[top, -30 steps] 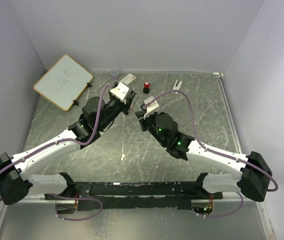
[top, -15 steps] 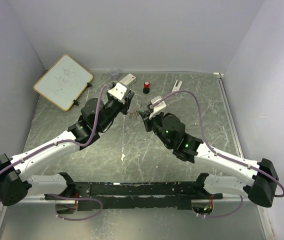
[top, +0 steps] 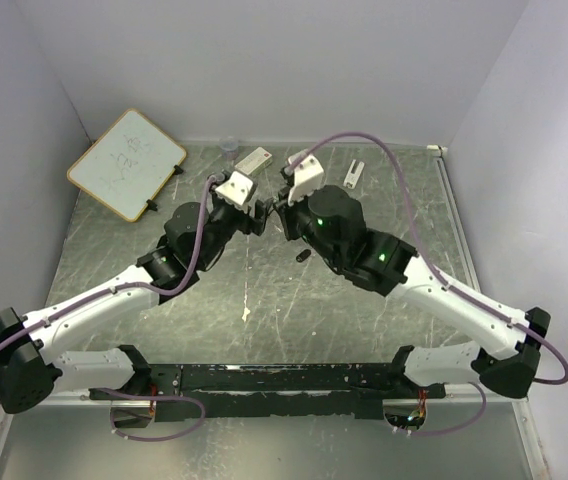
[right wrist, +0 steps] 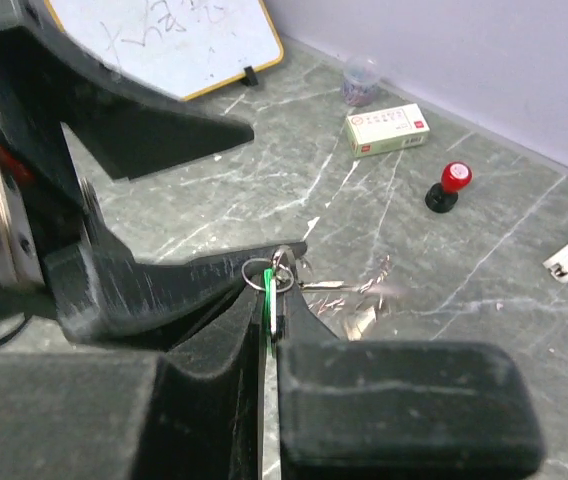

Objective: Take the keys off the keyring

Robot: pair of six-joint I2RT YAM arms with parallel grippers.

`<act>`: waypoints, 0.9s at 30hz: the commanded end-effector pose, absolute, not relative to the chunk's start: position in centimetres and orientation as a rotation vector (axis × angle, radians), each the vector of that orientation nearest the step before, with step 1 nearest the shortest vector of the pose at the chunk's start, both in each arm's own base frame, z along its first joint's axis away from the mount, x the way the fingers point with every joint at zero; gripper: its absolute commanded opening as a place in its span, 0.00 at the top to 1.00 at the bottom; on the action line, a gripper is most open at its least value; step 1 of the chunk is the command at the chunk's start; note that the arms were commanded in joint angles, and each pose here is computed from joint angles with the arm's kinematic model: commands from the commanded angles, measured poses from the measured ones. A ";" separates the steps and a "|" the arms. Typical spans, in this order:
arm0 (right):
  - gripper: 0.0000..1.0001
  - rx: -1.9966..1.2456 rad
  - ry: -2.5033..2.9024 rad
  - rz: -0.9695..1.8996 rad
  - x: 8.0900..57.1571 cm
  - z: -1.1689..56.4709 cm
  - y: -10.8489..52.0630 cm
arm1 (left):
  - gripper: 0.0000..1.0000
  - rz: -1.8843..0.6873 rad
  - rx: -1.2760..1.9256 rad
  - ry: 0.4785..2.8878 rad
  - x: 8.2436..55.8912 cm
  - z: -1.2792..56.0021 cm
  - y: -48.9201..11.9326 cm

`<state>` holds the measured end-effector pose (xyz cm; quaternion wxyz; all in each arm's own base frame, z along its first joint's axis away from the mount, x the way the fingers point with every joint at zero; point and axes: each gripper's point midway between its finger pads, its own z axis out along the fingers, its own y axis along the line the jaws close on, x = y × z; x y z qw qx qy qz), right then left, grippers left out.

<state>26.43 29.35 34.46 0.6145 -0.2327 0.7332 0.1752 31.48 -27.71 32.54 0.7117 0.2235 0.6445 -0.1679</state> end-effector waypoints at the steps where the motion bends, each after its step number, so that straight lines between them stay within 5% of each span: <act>1: 1.00 -0.615 1.922 0.315 25.2 32.1 28.7 | 0.20 -0.394 0.482 1.420 31.0 32.2 -27.1; 13: 1.00 -0.621 2.106 0.164 24.1 32.2 27.7 | 0.22 -0.379 0.381 1.345 29.6 33.7 -24.0; 27: 1.00 -0.630 2.168 0.053 23.7 32.5 26.1 | 0.13 -0.575 0.498 1.227 26.5 34.8 -26.1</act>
